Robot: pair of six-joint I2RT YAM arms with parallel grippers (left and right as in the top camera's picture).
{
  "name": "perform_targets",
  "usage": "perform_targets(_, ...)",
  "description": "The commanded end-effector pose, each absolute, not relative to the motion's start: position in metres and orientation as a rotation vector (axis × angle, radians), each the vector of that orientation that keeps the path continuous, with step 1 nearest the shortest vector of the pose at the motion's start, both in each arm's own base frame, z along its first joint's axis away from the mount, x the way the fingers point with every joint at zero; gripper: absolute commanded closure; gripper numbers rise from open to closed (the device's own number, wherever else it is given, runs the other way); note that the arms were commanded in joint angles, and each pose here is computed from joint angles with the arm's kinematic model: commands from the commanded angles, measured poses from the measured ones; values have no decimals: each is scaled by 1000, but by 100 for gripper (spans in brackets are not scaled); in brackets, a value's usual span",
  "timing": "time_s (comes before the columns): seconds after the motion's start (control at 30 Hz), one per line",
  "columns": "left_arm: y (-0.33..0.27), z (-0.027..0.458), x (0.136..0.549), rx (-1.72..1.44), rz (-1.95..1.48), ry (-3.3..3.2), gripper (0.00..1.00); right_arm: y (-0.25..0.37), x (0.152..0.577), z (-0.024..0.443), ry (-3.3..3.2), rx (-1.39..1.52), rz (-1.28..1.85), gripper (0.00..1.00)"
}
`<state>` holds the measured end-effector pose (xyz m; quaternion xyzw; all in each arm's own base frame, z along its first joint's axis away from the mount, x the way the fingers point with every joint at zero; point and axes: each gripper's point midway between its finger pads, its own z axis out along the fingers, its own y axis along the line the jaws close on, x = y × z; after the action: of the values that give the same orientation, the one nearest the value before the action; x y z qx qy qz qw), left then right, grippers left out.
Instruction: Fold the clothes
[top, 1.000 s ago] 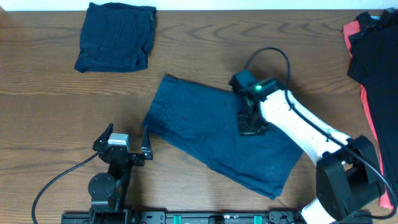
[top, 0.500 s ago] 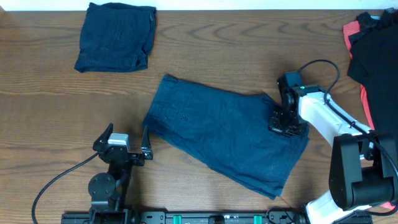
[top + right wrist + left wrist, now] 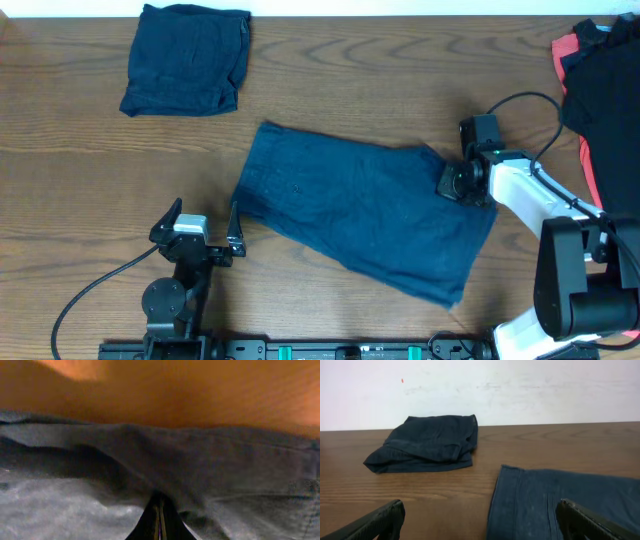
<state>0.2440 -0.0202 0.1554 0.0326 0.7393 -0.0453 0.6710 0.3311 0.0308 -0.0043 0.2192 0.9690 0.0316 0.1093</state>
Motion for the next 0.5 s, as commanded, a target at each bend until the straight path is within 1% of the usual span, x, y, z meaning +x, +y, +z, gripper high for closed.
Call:
perform_targets(0.0,-21,140,243,84,-107,1710,2,15,330,-25,2827,717,-4,98)
perform_targets(0.2,-22,140,243,84,-108,1710,2,17,360,-39,2736,710,41,98)
perform_targets(0.3,-21,140,243,84,-107,1710,2,19,377,-48,2684,699,67,96)
perform_targets(0.37,-22,140,243,84,-108,1710,2,23,390,-51,2644,687,113,95)
perform_targets(0.47,-21,140,243,84,-107,1710,2,28,398,-49,2625,676,156,96)
